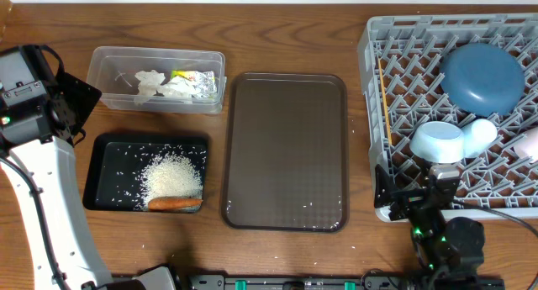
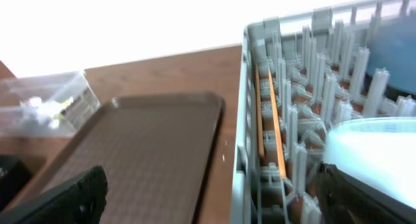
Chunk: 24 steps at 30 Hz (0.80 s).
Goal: Sort waste into correct bins and load items into the dishwasher rack
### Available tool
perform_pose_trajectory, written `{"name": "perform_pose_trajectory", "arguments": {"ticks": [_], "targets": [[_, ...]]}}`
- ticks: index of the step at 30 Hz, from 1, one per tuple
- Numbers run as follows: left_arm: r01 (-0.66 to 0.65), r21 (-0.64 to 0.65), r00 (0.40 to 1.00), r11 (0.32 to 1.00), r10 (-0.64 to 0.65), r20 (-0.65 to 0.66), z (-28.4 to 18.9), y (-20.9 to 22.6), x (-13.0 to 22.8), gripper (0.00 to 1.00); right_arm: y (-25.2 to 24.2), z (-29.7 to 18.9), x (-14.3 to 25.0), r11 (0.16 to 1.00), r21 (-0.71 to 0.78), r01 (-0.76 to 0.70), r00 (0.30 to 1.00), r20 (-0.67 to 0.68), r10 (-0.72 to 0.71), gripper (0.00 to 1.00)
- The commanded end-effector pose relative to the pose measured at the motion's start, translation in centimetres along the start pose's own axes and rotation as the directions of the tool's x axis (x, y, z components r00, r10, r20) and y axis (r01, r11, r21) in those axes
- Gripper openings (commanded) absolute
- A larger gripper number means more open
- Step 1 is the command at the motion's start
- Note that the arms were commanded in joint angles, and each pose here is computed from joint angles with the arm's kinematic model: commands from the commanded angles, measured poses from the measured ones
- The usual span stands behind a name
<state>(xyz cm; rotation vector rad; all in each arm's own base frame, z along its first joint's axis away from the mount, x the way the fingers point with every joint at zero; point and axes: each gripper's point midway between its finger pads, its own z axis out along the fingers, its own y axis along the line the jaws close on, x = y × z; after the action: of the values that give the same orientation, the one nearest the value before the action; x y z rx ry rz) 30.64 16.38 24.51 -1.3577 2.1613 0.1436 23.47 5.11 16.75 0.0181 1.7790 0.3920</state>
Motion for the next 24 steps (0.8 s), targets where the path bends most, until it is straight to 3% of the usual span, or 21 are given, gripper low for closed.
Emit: {"name": "perform_pose_trajectory", "arguments": {"ticks": [1, 7, 24], "targets": [[0.005, -0.010, 1.000, 1.000, -0.005, 0.011, 0.0, 0.2, -0.4, 1.00, -0.6, 0.3, 0.5, 1.000, 0.001, 0.016, 0.999, 0.050, -0.016, 0.99], [0.005, -0.010, 1.000, 1.000, -0.005, 0.011, 0.0, 0.2, -0.4, 1.00, -1.7, 0.6, 0.1, 0.999, 0.030, 0.030, 0.989, 0.143, -0.034, 0.99], [0.005, -0.010, 1.000, 1.000, -0.005, 0.011, 0.0, 0.2, -0.4, 1.00, -6.1, -0.3, -0.8, 0.963, 0.240, 0.121, 0.975, 0.156, -0.161, 0.99]]}}
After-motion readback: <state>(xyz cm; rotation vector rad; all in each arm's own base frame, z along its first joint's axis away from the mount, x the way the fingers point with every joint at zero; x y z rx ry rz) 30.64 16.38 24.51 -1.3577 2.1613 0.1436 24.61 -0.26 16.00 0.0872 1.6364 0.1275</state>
